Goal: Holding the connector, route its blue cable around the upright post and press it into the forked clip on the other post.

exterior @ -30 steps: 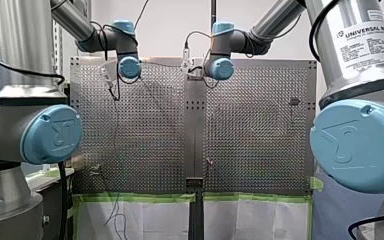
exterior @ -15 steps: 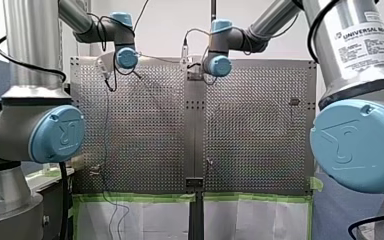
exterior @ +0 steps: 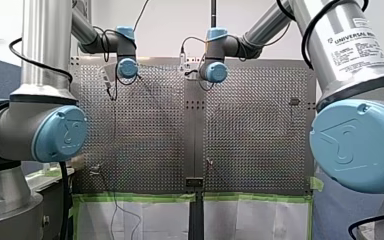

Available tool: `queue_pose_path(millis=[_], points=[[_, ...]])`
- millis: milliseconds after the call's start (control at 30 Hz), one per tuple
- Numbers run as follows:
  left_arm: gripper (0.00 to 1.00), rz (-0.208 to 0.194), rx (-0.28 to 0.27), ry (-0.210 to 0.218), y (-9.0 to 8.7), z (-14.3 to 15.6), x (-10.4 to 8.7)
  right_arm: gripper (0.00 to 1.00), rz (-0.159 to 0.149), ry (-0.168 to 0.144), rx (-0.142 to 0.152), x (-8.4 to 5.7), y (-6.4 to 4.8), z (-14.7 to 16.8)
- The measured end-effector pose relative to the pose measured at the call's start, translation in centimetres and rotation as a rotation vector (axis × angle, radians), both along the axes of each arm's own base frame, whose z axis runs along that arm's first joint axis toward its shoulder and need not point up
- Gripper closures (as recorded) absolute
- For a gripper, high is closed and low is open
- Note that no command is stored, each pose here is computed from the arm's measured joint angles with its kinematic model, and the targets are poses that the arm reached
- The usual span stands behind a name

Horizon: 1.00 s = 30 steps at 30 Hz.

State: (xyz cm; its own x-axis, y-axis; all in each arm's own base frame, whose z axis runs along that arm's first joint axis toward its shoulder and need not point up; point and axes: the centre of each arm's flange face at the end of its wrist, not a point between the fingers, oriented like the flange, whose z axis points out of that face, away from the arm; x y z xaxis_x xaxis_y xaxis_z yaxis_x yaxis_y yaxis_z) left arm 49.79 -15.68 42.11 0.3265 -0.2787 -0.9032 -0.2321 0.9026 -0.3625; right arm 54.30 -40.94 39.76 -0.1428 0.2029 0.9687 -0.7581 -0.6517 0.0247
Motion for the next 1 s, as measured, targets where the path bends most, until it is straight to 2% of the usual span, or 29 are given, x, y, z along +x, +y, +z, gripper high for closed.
queue_pose_path(millis=[133,433,633,800,1000], points=[[1.00,0.016,-0.003,0.004,1.3,-0.3,0.6,1.00,0.000,0.001,-0.001,0.1,-0.1,-0.1],[1.00,0.022,0.003,0.011,4.2,-0.7,1.9,1.00,-0.002,0.006,-0.003,0.2,-0.2,0.0],[1.00,-0.008,0.018,0.042,4.3,-2.4,2.9,1.00,-0.006,0.003,-0.008,0.1,-0.6,0.1],[1.00,-0.041,0.031,0.042,3.9,-2.7,3.3,1.00,-0.009,-0.002,-0.013,0.0,-1.0,0.0],[1.00,-0.063,0.038,0.068,3.8,-4.0,3.9,1.00,-0.012,0.010,-0.001,0.2,-1.6,-1.3]])
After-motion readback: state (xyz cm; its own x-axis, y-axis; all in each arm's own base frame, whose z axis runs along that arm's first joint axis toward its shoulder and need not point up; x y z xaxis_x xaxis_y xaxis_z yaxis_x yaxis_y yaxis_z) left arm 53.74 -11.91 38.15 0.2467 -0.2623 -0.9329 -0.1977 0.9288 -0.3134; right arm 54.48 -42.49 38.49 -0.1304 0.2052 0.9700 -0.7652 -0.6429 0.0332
